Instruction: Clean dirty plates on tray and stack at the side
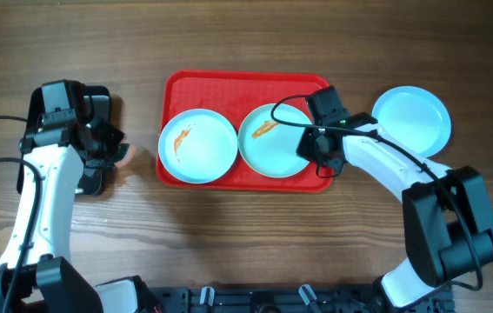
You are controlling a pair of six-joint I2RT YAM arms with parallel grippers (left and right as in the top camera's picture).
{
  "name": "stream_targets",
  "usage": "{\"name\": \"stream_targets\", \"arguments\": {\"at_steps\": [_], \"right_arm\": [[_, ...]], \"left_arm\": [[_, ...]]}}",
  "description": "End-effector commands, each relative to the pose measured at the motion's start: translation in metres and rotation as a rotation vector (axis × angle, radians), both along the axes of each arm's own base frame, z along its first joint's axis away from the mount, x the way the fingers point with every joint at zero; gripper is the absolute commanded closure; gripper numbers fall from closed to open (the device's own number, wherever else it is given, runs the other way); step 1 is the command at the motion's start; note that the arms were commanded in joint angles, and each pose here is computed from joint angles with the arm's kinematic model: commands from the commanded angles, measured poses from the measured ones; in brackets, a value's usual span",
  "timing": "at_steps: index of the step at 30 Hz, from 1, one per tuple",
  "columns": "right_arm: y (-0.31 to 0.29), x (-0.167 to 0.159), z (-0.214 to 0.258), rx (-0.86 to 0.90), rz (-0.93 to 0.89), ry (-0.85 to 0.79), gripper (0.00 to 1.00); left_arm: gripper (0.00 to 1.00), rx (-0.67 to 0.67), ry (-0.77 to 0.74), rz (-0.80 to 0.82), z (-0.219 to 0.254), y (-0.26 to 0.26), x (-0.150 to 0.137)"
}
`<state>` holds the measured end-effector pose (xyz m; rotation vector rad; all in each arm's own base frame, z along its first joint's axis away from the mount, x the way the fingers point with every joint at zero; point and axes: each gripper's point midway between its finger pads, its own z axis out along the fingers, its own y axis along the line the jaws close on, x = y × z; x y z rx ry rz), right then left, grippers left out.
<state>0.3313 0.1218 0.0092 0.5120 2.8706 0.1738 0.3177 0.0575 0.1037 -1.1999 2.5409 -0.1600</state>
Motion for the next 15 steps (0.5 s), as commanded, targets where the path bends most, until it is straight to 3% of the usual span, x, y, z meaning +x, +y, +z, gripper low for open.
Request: {"name": "stream_targets", "arguments": {"at_steps": [1,6,15], "right_arm": [[-0.024,0.016,0.004,-0.191,0.135,-0.091,0.96],[-0.02,0.033,0.011,-0.28,0.43,-0.171,0.96],[-0.013,0.039,0.013,-0.36,0.755,-0.201,0.96]], "left_arm": [[0.96,0.003,-0.021,-0.025,0.005,-0.003,0.0],[0.96,0.003,-0.021,-0.025,0.005,-0.003,0.0],[0.96,0.003,-0.021,-0.025,0.005,-0.003,0.0]]}}
